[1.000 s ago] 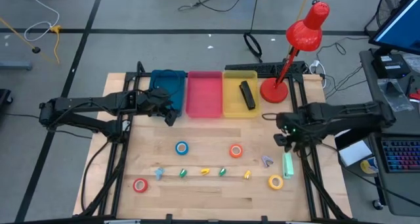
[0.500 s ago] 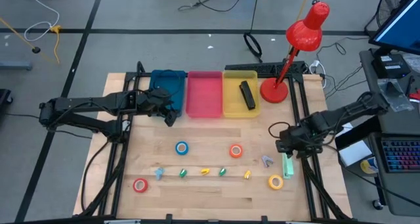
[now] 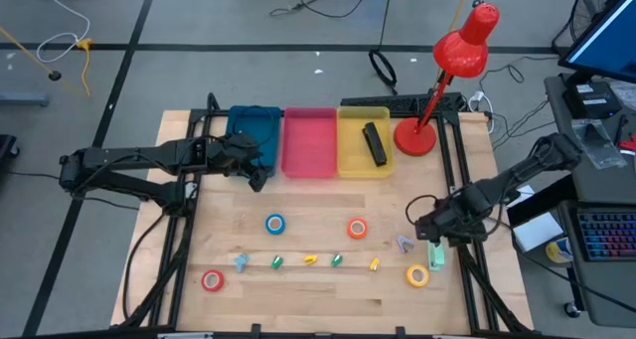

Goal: Pick and place Stapler, Stapler remover, tape
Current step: Put the blue stapler into the yellow bin

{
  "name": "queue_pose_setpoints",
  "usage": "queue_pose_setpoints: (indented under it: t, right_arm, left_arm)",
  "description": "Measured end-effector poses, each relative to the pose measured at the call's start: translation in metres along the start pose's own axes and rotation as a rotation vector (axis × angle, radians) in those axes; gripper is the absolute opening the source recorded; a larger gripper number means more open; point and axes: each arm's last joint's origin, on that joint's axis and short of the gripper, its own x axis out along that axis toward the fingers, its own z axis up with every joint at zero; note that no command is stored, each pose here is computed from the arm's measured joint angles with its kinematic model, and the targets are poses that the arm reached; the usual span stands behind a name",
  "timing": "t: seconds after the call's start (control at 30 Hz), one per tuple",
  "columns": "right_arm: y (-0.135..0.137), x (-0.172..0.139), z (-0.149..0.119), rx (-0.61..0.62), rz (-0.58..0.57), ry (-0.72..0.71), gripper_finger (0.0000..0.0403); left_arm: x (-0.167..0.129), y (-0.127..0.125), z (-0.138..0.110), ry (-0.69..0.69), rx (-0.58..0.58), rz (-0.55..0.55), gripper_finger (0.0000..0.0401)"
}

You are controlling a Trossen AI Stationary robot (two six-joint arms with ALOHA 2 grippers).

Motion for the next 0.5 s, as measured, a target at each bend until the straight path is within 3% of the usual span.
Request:
queue_pose_setpoints:
  t: [0.5]
  right_arm:
    - [0.012, 0.034, -0.004, 0.046, -0.070, -0.044, 0.0183]
  left_arm:
    - [0.000, 0.000, 0.000, 0.001, 0.010, -0.001, 0.0273]
